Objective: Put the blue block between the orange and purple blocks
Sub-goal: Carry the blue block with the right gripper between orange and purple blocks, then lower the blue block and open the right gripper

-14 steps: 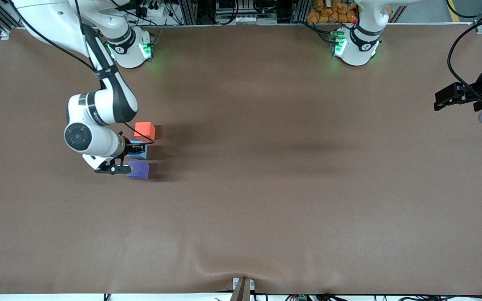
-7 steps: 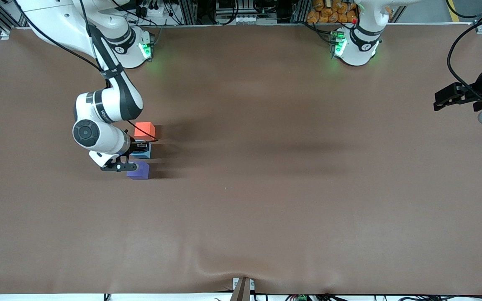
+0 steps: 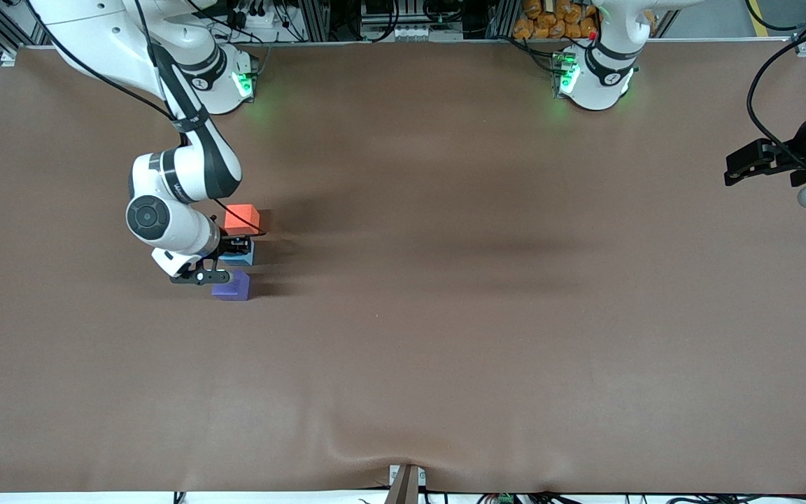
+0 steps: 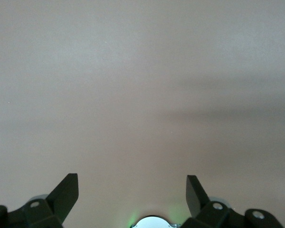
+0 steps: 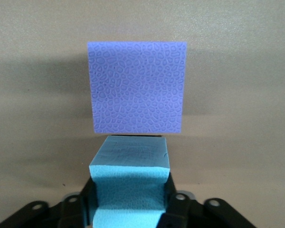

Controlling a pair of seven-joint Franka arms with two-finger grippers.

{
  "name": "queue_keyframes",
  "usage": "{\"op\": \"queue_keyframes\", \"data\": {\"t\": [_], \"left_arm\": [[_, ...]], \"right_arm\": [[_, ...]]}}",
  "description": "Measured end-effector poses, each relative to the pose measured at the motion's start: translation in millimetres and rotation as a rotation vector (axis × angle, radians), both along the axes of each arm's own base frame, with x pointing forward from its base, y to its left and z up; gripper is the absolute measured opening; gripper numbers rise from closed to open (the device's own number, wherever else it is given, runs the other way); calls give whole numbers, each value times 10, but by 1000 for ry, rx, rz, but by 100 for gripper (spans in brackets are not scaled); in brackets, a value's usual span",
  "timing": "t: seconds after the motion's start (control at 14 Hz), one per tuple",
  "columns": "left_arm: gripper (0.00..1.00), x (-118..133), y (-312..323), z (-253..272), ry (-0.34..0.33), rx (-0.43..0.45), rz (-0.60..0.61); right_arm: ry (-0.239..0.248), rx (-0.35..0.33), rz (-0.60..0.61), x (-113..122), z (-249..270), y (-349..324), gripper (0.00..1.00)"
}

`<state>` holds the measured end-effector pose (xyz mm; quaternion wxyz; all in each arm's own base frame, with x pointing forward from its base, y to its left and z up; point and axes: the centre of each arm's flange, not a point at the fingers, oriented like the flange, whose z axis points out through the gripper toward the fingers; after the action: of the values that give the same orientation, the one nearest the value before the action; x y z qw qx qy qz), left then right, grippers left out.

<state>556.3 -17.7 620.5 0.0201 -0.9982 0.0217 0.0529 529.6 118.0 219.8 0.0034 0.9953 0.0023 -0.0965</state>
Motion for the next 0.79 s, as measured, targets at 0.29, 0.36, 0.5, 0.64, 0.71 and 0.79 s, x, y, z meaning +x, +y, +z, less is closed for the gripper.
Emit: {"op": "queue_keyframes", "data": {"t": [0.29, 0.36, 0.5, 0.64, 0.71, 0.79], "left_arm": [[100, 0, 0, -1, 0, 0, 0], [100, 1, -3, -1, 0, -3, 0], [100, 21, -25, 13, -18, -21, -1], [100, 38, -30, 25, -32, -28, -1], [100, 43, -19, 29, -37, -29, -4], [100, 51, 2, 34, -43, -30, -14]], "right_arm": [[35, -3, 3, 117, 189, 34, 100], [49, -3, 5, 204, 343, 58, 100], [66, -2, 7, 382, 737, 92, 100], [79, 0, 3, 599, 1329, 82, 100], [68, 4, -6, 722, 1702, 29, 100], [41, 10, -20, 831, 2087, -54, 100]]}}
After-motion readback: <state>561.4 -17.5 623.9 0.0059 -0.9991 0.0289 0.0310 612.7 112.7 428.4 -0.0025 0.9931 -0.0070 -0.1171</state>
